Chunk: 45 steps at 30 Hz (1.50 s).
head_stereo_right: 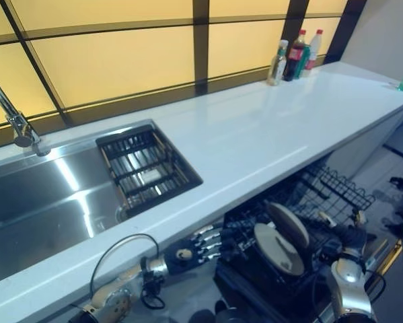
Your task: Pick up plates and place into dishwasher.
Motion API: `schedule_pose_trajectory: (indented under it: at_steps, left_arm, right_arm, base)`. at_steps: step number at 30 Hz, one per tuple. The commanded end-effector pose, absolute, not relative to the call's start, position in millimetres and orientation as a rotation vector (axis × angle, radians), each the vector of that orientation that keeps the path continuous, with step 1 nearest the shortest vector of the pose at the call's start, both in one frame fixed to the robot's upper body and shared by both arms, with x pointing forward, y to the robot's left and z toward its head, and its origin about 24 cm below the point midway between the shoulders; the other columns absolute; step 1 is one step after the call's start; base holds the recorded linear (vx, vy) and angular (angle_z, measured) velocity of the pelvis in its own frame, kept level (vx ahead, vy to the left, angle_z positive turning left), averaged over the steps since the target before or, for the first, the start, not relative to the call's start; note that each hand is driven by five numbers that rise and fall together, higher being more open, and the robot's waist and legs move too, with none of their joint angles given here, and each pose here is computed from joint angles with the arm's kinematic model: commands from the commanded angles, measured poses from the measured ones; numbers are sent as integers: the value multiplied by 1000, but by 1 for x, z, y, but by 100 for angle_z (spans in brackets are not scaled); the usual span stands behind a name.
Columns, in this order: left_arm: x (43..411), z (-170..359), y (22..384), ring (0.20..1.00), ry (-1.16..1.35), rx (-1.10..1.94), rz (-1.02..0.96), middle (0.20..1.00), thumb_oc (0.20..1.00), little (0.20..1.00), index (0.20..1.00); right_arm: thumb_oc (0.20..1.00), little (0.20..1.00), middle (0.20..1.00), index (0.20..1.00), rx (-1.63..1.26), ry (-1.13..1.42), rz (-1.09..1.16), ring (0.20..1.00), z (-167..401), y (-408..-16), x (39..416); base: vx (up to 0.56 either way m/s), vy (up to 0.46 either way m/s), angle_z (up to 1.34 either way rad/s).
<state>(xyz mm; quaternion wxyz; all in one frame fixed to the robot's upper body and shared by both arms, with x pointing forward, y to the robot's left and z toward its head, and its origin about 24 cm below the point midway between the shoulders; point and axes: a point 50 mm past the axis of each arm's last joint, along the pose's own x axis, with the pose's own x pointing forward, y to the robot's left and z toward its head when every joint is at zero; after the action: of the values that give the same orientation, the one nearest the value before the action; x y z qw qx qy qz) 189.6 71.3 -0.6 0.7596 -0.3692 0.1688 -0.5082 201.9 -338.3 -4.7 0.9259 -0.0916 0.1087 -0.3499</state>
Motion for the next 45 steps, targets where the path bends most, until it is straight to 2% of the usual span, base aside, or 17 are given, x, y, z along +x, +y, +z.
schedule_pose_trajectory:
  at_steps: [1,6,9,14,17,20,25,31,35,45]
  left_arm:
    - [200,27,56,1000,251,-876,-1219,1000,1000,1000,1000]
    - [194,44,30,1000,246,-972,-1340,1000,1000,1000,1000]
    - [183,58,13,1000,253,-1009,-1492,1000,1000,1000,1000]
    - [159,68,-10,1000,427,-1095,-1711,1000,1000,1000,1000]
    - [147,61,-18,1000,509,-1027,-1753,1000,1000,1000,1000]
    - [141,49,-20,1000,593,-1016,-1685,1000,1000,1000,1000]
    - [143,1,-5,1000,717,-970,-1462,1000,1000,1000,1000]
    - [150,-51,39,1000,761,-798,-1204,1000,1000,1000,1000]
    - [159,-74,83,1000,734,-737,-996,1000,1000,1000,1000]
    - [140,-110,160,1000,820,-476,-750,1000,1000,1000,1000]
  right_arm:
    - [1000,1000,1000,1000,-203,85,-774,1000,35,-360,231]
    - [1000,1000,1000,1000,-196,126,-776,1000,30,-360,236]
    - [1000,1000,1000,1000,-196,147,-768,1000,27,-360,239]
    - [1000,1000,1000,1000,-195,158,-762,1000,24,-360,243]
    - [1000,1000,1000,1000,-202,162,-748,1000,24,-361,244]
    - [1000,1000,1000,1000,-216,166,-731,1000,22,-359,245]
    - [1000,1000,1000,1000,-240,168,-725,1000,23,-361,245]
    - [1000,1000,1000,1000,-261,144,-738,1000,31,-362,246]
    - [1000,1000,1000,1000,-254,132,-772,1000,34,-368,238]
    - [1000,1000,1000,1000,-227,134,-825,1000,27,-372,217]
  base:
    - [-65,44,-4]
    - [-20,45,-3]
    - [-11,40,-4]
    - [-8,26,-3]
    - [25,40,-2]
    - [14,25,-6]
    - [1,6,-4]
    - [-31,0,3]
    - [-20,-17,5]
    - [13,-61,13]
